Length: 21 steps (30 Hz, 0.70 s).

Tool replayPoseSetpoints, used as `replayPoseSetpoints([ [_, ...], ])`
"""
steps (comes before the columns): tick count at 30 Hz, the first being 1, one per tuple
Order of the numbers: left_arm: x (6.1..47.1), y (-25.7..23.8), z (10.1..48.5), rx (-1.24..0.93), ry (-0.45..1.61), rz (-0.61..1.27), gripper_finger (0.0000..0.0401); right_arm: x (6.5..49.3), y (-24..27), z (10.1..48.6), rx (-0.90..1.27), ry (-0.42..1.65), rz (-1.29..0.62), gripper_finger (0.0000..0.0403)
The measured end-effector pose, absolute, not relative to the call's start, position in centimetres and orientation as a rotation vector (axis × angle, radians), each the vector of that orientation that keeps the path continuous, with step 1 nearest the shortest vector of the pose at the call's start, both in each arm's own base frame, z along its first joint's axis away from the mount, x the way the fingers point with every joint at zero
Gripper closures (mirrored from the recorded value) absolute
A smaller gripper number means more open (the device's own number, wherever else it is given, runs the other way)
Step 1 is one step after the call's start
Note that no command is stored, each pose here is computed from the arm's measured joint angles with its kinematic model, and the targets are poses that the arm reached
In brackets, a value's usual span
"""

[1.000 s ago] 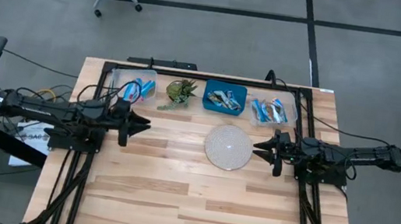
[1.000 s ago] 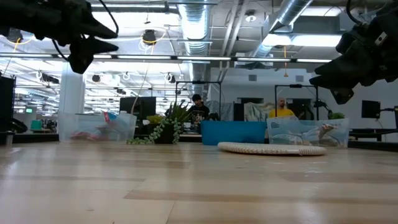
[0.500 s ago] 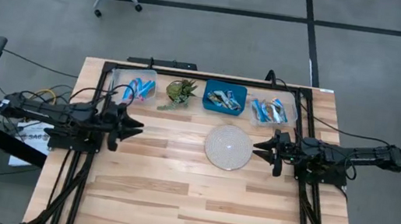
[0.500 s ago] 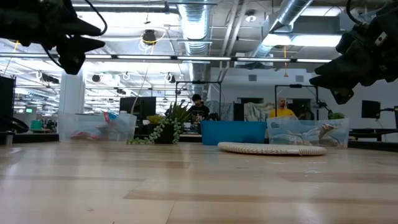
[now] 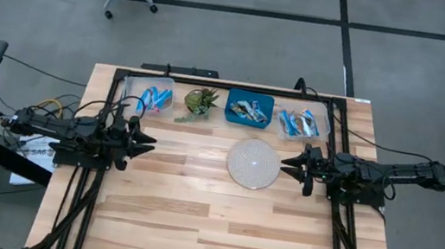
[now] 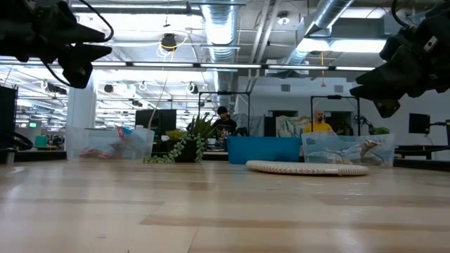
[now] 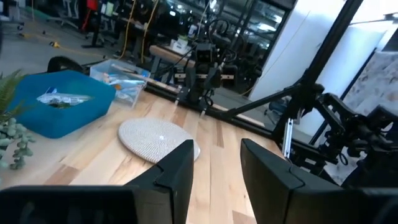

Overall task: Pick and place Granola Bars by type
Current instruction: Return to Home Position

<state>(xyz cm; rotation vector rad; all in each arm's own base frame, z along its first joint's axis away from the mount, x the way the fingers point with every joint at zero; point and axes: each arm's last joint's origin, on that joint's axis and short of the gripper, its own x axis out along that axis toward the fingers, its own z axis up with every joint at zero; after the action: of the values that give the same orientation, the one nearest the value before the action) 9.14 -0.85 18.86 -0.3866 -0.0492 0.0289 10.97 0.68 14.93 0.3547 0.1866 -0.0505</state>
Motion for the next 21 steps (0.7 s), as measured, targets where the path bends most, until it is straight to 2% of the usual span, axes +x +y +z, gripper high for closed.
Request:
replayPoseSetpoints([
  [21, 9.6, -1.0, 17.9, -0.247, -0.133, -0.006, 0.0278, 11.0, 0.7, 14.9, 0.355, 0.186, -0.051, 0.0275],
])
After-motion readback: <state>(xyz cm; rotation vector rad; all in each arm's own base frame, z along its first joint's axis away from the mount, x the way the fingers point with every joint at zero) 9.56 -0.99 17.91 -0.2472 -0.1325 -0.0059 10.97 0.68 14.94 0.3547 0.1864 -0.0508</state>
